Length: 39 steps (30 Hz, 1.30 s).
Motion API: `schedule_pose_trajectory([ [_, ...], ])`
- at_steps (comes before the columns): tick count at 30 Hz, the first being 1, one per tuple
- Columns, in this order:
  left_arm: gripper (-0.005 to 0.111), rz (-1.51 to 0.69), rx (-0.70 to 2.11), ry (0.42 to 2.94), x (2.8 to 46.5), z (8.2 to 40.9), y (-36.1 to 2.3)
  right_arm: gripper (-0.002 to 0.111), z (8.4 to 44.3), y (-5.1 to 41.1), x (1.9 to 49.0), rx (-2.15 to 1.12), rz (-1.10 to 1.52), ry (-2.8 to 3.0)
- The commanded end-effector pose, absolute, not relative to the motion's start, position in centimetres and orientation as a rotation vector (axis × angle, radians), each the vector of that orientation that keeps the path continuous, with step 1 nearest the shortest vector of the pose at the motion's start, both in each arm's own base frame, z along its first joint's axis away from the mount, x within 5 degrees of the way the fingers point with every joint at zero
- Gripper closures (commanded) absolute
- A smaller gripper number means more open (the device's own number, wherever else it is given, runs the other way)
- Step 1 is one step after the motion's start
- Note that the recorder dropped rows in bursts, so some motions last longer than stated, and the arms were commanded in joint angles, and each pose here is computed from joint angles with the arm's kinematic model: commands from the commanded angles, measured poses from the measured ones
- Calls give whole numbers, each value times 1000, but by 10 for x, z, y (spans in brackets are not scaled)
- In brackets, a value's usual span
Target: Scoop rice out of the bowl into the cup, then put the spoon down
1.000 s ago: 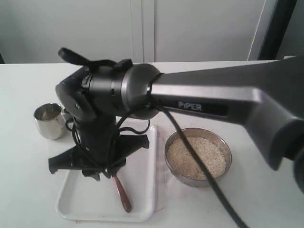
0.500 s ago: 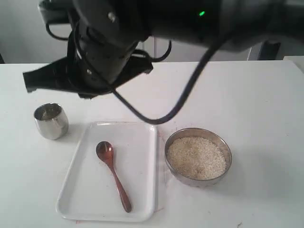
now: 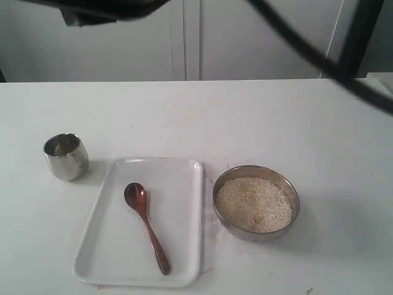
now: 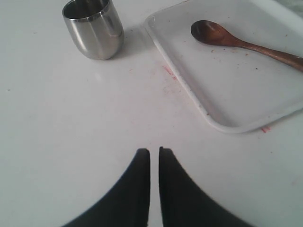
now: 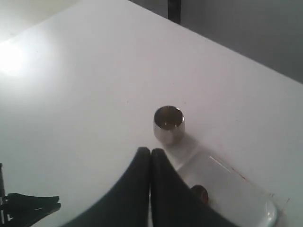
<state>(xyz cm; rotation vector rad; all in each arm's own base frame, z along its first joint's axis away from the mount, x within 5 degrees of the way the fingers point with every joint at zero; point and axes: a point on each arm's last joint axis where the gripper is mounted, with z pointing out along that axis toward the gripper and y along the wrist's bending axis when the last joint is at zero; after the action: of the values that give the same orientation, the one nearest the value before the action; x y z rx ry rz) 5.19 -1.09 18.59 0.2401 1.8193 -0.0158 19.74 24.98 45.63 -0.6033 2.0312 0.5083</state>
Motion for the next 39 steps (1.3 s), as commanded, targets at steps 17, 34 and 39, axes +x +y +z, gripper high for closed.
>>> schedule_pose_trajectory([
  [17,92,-23,236,1824,52,184,-11,108,472,134,102,-657,621,1704],
  [34,92,-23,236,1824,52,184,-11,108,386,46,43,-641,747,1475],
  [39,92,-23,236,1824,52,184,-11,108,365,34,34,-626,789,1421],
])
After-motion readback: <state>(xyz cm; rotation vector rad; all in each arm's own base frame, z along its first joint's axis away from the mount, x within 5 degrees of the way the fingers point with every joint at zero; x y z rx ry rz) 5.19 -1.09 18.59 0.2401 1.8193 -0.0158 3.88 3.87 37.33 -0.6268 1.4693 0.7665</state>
